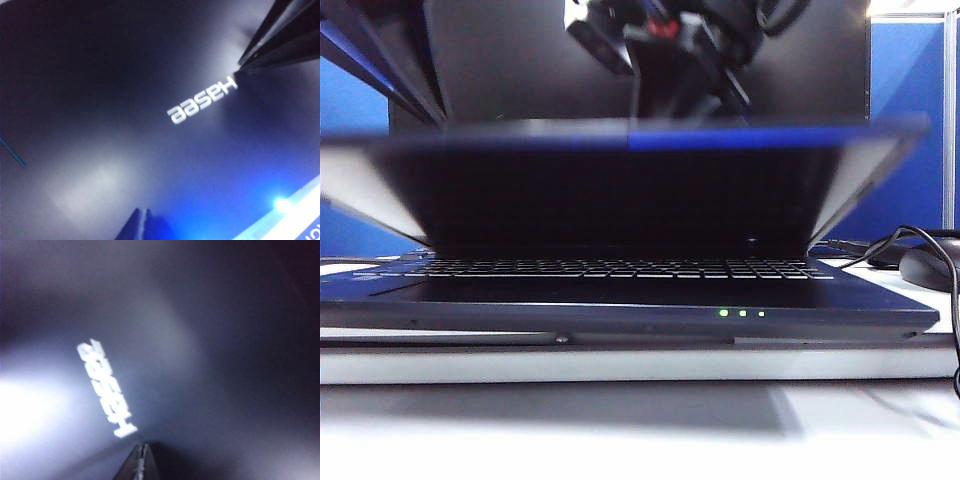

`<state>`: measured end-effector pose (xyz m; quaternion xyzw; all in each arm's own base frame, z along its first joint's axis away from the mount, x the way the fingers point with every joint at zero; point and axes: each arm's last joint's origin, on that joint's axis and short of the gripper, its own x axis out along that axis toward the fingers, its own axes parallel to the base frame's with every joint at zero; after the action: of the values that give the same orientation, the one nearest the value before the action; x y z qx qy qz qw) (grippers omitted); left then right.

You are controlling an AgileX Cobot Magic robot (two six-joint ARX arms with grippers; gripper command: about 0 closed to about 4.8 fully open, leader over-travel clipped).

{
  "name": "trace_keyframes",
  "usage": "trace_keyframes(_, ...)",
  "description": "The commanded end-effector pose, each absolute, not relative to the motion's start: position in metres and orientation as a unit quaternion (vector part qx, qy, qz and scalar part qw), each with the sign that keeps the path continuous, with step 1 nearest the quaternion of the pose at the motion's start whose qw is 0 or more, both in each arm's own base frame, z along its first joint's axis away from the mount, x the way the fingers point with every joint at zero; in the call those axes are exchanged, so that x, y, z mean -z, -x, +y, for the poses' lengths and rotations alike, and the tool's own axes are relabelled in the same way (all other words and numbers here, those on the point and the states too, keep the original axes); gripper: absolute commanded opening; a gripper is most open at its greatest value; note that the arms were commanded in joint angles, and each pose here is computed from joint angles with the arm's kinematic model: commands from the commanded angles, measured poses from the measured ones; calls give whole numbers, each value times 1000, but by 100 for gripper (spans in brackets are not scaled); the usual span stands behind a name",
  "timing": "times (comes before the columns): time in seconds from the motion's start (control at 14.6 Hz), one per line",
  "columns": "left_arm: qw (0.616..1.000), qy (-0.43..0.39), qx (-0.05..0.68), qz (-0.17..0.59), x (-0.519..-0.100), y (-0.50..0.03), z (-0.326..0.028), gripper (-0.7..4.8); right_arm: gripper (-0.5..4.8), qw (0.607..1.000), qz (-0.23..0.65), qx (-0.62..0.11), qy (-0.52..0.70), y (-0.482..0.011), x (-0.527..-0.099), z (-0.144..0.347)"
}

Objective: Close the lid of the black laptop.

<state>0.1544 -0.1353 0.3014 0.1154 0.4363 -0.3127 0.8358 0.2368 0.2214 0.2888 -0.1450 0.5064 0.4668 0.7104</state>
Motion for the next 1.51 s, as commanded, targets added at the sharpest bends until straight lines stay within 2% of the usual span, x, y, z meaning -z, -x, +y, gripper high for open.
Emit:
trace_keyframes(0.07, 829, -127, 314, 444, -296, -158, -138, -5, -1, 697, 532, -457, 147, -232, -275, 219)
trace_keyframes(0.55, 835, -129, 306, 438, -296, -159, -138, -5, -1, 703, 526, -458, 140, -231, -271, 223)
trace_keyframes(0.75, 880, -96, 301, 354, -319, -154, -133, -5, -1, 731, 485, -464, 125, -229, -288, 221)
trace_keyframes(0.96, 925, -63, 278, 250, -351, -132, -110, -5, -1, 804, 373, -449, 113, -219, -333, 207)
trace_keyframes(1.1, 948, -36, 264, 177, -370, -110, -89, -5, -1, 831, 297, -461, 96, -206, -363, 196)
trace_keyframes(1.3, 964, 17, 256, 70, -393, -70, -53, -5, -1, 852, 210, -473, 79, -181, -398, 179)
trace_keyframes(1.51, 973, 49, 224, 19, -395, -34, -20, -5, -1, 860, 155, -480, 73, -153, -420, 164)
